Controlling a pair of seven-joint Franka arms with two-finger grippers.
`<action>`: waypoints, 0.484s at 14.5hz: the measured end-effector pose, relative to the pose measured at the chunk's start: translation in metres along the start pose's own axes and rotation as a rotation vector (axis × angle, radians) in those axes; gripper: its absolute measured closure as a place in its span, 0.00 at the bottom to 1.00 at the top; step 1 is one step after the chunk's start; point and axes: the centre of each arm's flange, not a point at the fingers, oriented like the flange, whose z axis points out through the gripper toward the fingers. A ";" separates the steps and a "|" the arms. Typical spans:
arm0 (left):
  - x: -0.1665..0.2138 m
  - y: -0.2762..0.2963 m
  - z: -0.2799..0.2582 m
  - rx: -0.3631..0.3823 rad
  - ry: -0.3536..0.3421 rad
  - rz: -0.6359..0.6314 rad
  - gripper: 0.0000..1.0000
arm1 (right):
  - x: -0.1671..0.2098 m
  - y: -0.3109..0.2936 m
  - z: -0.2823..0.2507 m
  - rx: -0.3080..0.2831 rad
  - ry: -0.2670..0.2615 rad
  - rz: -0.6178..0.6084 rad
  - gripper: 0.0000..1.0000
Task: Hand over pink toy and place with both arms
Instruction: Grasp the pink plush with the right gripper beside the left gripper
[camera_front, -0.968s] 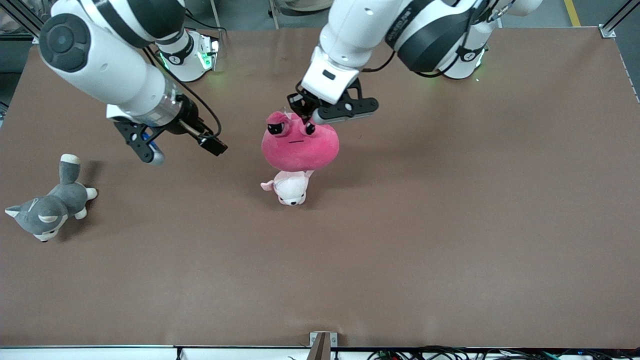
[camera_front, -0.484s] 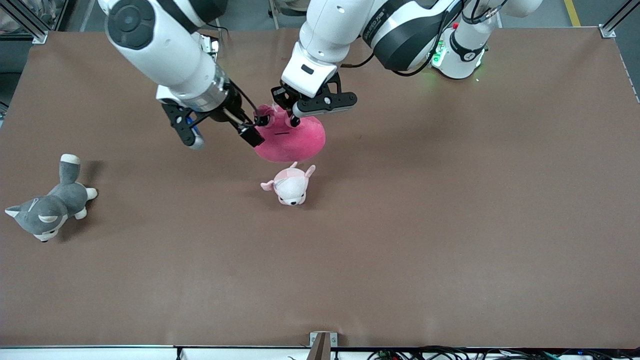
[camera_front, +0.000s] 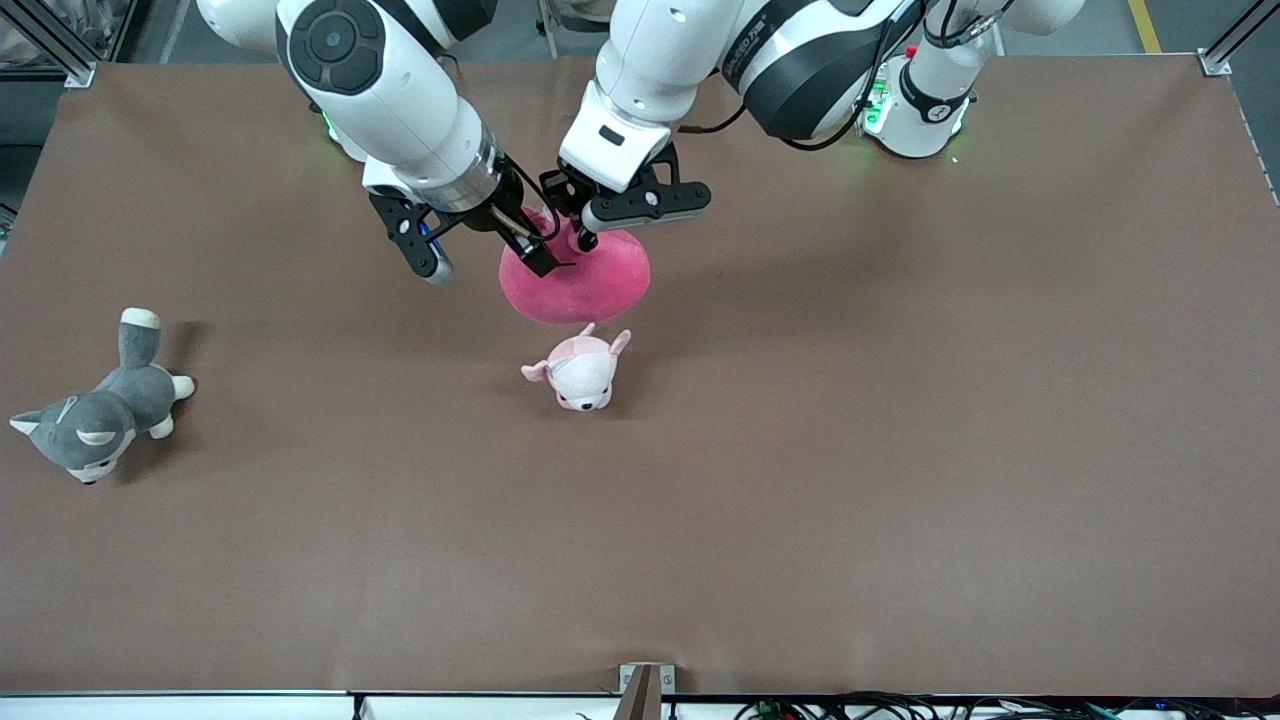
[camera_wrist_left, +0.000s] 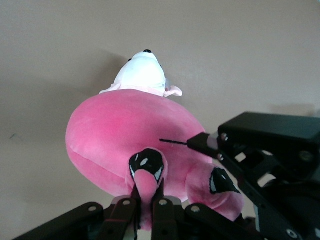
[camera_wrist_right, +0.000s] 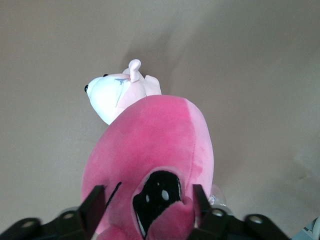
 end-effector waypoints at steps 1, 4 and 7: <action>0.000 0.000 0.000 0.000 0.000 0.000 0.90 | 0.000 0.000 0.000 0.000 0.000 0.001 0.43; 0.001 0.000 -0.001 -0.001 0.001 -0.001 0.90 | 0.001 0.000 0.000 0.001 0.000 0.004 0.71; 0.001 0.000 -0.001 -0.001 0.002 -0.002 0.90 | 0.005 0.000 -0.002 0.004 0.001 0.013 0.84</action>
